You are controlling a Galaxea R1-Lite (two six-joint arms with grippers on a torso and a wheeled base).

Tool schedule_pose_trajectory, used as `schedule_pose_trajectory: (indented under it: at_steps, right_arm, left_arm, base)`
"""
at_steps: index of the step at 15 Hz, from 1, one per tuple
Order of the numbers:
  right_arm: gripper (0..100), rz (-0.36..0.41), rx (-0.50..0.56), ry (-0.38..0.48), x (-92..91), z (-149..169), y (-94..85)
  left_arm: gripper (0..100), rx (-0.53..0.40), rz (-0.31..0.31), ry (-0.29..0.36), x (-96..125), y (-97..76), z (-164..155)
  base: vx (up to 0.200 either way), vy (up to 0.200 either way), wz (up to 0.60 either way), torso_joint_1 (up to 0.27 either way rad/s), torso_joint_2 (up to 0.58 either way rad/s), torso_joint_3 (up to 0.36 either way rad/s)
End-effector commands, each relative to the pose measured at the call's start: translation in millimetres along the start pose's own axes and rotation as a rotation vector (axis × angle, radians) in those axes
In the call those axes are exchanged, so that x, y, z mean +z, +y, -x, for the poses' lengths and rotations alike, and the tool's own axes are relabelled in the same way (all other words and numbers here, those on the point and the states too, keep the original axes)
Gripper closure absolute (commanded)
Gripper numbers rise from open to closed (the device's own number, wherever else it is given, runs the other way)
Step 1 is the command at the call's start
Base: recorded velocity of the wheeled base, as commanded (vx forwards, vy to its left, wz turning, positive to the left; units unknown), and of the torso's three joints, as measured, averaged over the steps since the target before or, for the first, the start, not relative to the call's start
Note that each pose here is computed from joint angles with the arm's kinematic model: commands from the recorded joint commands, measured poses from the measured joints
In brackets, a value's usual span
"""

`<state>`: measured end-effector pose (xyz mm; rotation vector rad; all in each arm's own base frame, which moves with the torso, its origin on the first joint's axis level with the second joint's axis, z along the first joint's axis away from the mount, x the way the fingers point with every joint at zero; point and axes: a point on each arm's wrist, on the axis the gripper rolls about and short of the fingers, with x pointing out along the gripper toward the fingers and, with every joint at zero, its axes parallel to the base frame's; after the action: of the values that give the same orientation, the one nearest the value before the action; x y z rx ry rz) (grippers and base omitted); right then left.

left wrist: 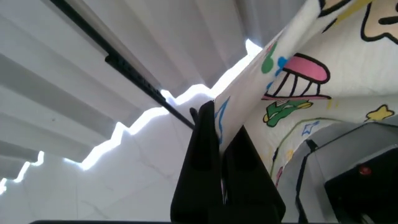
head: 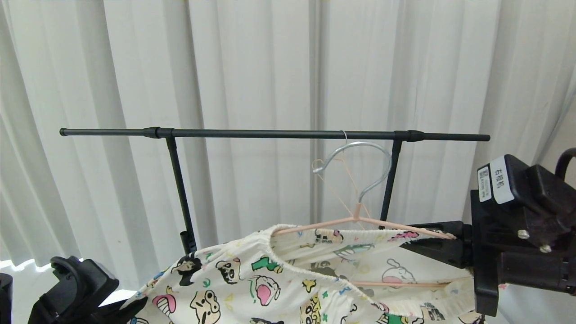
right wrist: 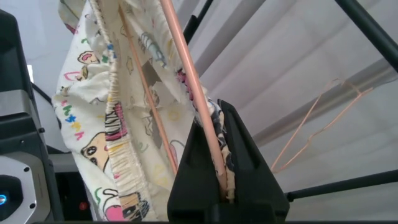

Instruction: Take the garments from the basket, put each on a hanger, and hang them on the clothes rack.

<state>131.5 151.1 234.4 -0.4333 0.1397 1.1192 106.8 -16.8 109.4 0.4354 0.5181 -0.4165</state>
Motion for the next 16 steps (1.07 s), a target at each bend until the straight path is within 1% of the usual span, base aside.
schedule_pose_trajectory:
  at_steps: [1,2,4,5,10,11,12,13,14,15,16]
  right_arm:
    - [100,-0.008,-0.009,0.013,-3.6,0.5,-1.6]
    - [100,-0.017,-0.018,0.027,-7.1,-0.4,-3.5]
    - [100,-0.019,-0.019,0.028,-7.2,-1.1,-4.0]
    - [100,-0.020,-0.018,0.031,-8.1,-1.2,-3.7]
    - [100,-0.023,-0.018,0.038,-9.8,-0.9,-3.3]
    - [100,-0.029,-0.025,0.041,-11.2,0.1,-4.2]
    - [100,-0.038,-0.035,0.051,-14.7,0.9,-5.6]
    - [100,-0.047,-0.050,0.063,-18.5,2.8,-7.8]
    - [100,-0.053,-0.062,0.071,-21.5,4.6,-9.3]
    - [100,-0.068,-0.082,0.090,-27.8,6.9,-11.9]
    - [100,-0.079,-0.104,0.106,-32.1,8.8,-15.1]
  left_arm:
    - [100,0.015,-0.019,-0.068,6.4,-0.6,8.4]
    - [100,0.022,-0.022,-0.082,6.1,-1.2,11.1]
    - [100,0.030,-0.029,-0.108,4.2,-3.3,16.6]
    - [0,0.031,-0.032,-0.113,1.0,-5.4,18.8]
    - [0,0.041,-0.032,-0.148,-5.2,-10.0,26.8]
    - [0,0.042,-0.014,-0.156,-3.6,-9.4,27.3]
    - [0,0.044,0.030,-0.169,-0.8,-8.1,28.3]
    - [0,0.052,0.095,-0.206,5.0,-6.0,32.2]
    - [0,0.057,0.142,-0.238,10.3,-4.2,35.8]
    - [0,0.058,0.207,-0.289,21.2,-0.4,40.7]
    - [0,0.063,0.244,-0.325,30.9,3.8,44.2]
  base:
    - [0.000,0.000,0.00,0.000,0.00,0.000]
    - [0.000,0.000,0.00,0.000,0.00,0.000]
    - [0.000,0.000,0.00,0.000,0.00,0.000]
    - [0.000,0.000,0.00,0.000,0.00,0.000]
    - [0.000,0.000,0.00,0.000,0.00,0.000]
    - [0.000,0.000,0.00,0.000,0.00,0.000]
    - [0.000,0.000,0.00,0.000,0.00,0.000]
    - [0.000,0.000,0.00,0.000,0.00,0.000]
    - [0.000,0.000,0.00,0.000,0.00,0.000]
    - [0.000,0.000,0.00,0.000,0.00,0.000]
    - [0.000,0.000,0.00,0.000,0.00,0.000]
